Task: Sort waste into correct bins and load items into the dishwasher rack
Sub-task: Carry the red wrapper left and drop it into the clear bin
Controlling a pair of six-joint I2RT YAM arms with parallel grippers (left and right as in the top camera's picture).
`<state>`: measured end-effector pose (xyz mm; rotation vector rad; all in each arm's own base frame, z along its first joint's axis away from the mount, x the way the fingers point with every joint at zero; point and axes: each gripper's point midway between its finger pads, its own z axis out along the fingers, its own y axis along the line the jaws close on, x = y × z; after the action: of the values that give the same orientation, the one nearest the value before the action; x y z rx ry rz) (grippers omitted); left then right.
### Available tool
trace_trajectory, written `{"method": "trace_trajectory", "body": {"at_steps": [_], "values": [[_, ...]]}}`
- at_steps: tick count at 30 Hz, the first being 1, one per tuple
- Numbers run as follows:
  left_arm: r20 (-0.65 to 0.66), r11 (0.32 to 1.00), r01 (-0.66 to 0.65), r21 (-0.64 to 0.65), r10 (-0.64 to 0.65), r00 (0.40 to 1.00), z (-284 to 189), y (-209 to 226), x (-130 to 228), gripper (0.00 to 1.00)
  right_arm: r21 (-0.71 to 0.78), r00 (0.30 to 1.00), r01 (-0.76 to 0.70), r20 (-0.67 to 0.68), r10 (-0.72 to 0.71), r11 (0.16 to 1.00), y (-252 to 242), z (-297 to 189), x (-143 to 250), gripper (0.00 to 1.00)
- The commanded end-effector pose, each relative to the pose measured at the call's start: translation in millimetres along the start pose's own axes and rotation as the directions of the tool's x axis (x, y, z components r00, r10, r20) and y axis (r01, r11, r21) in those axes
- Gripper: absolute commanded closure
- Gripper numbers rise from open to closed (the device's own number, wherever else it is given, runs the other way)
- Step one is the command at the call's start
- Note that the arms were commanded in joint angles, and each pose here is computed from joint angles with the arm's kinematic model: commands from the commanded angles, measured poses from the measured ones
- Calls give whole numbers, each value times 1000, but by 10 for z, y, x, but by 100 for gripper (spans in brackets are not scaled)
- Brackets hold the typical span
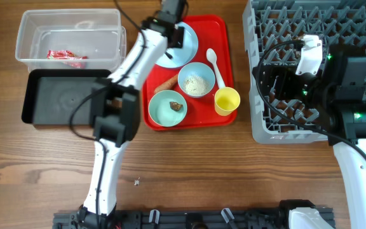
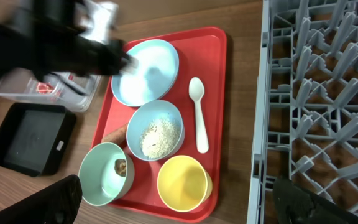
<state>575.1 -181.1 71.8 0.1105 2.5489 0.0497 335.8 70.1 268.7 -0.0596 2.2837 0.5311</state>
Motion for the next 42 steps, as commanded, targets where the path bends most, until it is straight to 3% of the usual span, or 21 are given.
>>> {"method": "trace_trajectory", "body": {"at_steps": [1, 4, 7, 11, 14, 16, 18, 19, 21, 31, 34, 35, 36, 39, 40, 41, 42], "values": [[221, 950, 301, -86, -276, 935, -1071, 944, -705, 96, 9, 1000, -13, 15, 13, 1000, 13, -32, -68, 0], [254, 904, 412, -113, -374, 892, -1357, 1474, -747, 96, 9, 1000, -13, 15, 13, 1000, 13, -32, -69, 0], [231, 836, 521, -175, -480, 846, -1397, 1995, -571, 96, 9, 1000, -13, 15, 13, 1000, 12, -32, -67, 0], [151, 675, 685, -273, -674, 724, -1175, 2646, -70, 96, 9, 1000, -14, 14, 14, 1000, 12, -32, -64, 0], [56, 654, 717, -241, -728, 683, -889, 2780, 128, 94, 9, 1000, -14, 14, 14, 1000, 12, -32, -64, 0], [1, 645, 733, -219, -751, 661, -732, 2797, 227, 85, 10, 1000, -15, 11, 15, 1000, 11, -32, -56, 0], [-39, 639, 743, -200, -763, 645, -628, 2790, 290, 57, 10, 1000, -16, 8, 16, 1000, 10, -32, -50, 0], [-53, 643, 742, -190, -761, 647, -611, 2778, 301, 35, 10, 1000, -16, 7, 16, 1000, 10, -32, -48, 0], [-62, 675, 717, -173, -734, 676, -602, 2756, 279, 9, 10, 1000, -17, 6, 17, 1000, 9, -32, -45, 0], [1, 729, 677, -105, -680, 733, -1001, 2639, -9, 0, 10, 1000, -17, 6, 17, 1000, 10, -32, -45, 0], [28, 745, 652, -138, -655, 755, -1052, 2679, -24, 1, 10, 1000, -18, 6, 18, 1000, 10, -32, -46, 0], [30, 744, 652, -146, -655, 755, -1049, 2692, -17, 6, 10, 1000, -18, 6, 17, 1000, 10, -32, -46, 0], [25, 744, 651, -149, -656, 755, -1025, 2696, -1, 30, 10, 1000, -18, 6, 18, 1000, 10, -32, -46, 0], [23, 742, 653, -150, -658, 753, -1026, 2701, 6, 72, 10, 1000, -24, 6, 24, 1000, 10, -32, -45, 0], [20, 744, 654, -137, -658, 753, -1024, 2678, -10, 92, 10, 1000, -24, 6, 24, 1000, 10, -32, -45, 0], [15, 746, 655, -121, -658, 752, -1021, 2652, -23, 92, 10, 1000, -23, 6, 23, 1000, 10, -32, -45, 0], [6, 748, 656, -102, -659, 752, -1017, 2617, -34, 86, 10, 1000, -24, 6, 24, 1000, 10, -32, -44, 0]]}}
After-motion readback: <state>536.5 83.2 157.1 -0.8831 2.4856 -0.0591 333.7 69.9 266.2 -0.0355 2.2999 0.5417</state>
